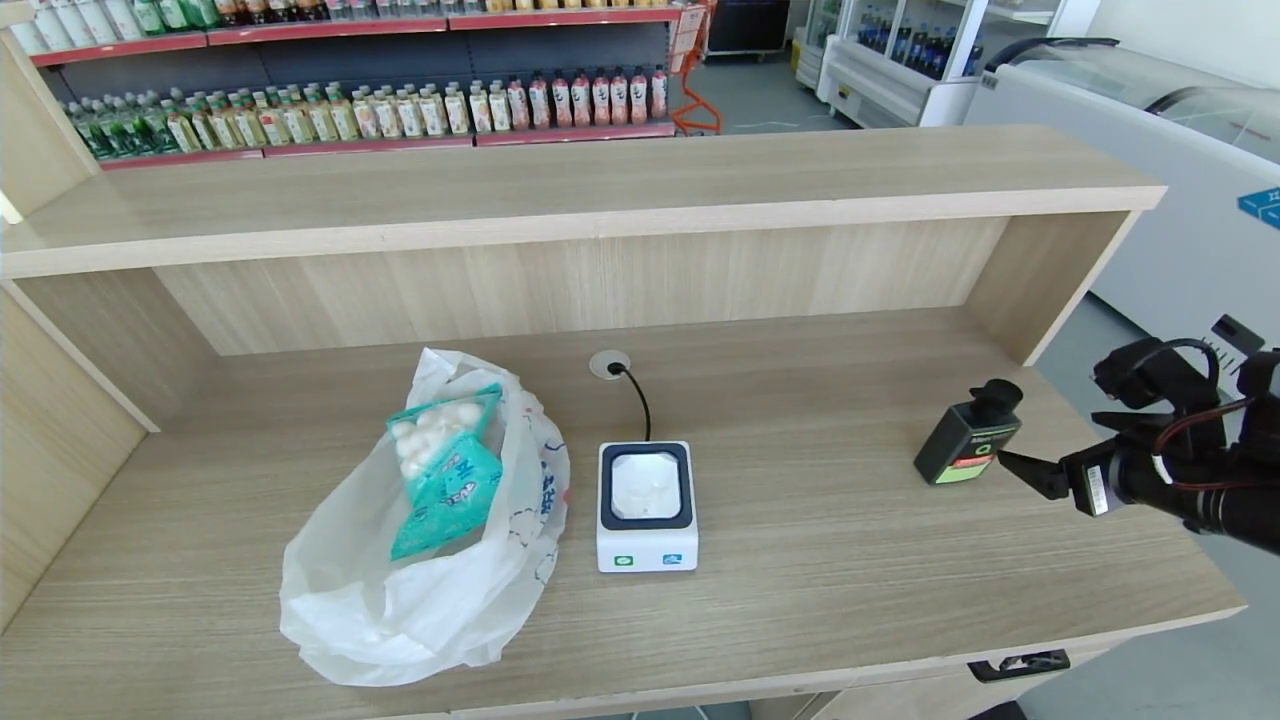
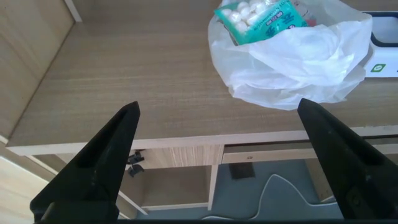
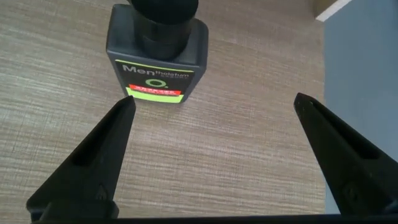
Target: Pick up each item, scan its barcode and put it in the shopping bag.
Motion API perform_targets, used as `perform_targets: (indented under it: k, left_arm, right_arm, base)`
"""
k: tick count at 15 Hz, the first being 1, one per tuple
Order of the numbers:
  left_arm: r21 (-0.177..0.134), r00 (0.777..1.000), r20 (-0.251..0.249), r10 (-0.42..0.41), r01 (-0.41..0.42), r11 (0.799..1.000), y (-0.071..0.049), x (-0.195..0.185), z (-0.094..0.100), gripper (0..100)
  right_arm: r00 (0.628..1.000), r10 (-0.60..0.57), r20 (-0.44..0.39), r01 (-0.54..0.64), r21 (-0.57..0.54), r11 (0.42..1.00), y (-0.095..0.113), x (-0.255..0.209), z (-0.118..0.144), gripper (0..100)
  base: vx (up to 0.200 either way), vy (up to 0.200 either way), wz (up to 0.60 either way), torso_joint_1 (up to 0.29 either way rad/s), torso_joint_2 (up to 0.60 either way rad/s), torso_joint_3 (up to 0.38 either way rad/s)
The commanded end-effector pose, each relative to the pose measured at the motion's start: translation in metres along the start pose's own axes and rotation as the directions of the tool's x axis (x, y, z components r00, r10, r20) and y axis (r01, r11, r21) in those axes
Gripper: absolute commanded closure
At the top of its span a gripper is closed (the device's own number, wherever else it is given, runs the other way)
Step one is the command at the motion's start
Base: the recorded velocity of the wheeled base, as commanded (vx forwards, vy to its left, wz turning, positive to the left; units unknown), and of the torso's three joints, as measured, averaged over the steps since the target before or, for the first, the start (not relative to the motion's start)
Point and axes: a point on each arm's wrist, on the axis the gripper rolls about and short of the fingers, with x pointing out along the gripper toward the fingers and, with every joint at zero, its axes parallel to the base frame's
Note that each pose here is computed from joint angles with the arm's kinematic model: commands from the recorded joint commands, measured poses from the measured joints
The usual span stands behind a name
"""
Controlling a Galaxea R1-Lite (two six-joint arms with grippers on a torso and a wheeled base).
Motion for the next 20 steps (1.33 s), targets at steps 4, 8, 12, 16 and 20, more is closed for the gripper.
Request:
perform_targets:
  k: [4,8,12,16,20]
  left_arm:
    - [0.0,1.0,0.0,0.001,-0.001,1.0,0.0,0.0,0.0,0]
    - [0.0,1.0,0.0,0.001,-0.001,1.0,0.0,0.0,0.0,0]
    - [0.0,1.0,0.0,0.001,-0.001,1.0,0.0,0.0,0.0,0]
    - [0.0,1.0,0.0,0.001,-0.001,1.0,0.0,0.0,0.0,0]
    - [0.0,1.0,-0.002,0.001,-0.001,1.0,0.0,0.0,0.0,0]
  right_arm:
    - [0.988,0.149,0.037,-0.148,-0.028,0.989,-0.001,0.029,-0.003,0]
    - [0.981,0.19,0.033,-0.188,-0.06,0.98,-0.001,0.043,-0.007,0]
    - [0.962,0.267,0.064,-0.263,-0.065,0.963,0.001,0.059,-0.006,0]
    - [0.93,0.357,0.09,-0.351,-0.076,0.933,0.009,0.072,-0.005,0]
    - [0.926,0.368,0.089,-0.362,-0.078,0.929,0.011,0.084,-0.006,0]
  base:
    - [0.0,0.0,0.0,0.0,0.0,0.0]
    - [0.0,0.0,0.0,0.0,0.0,0.0]
    - [0.0,0.0,0.0,0.0,0.0,0.0]
    - [0.0,0.0,0.0,0.0,0.0,0.0]
    - [0.0,0.0,0.0,0.0,0.0,0.0]
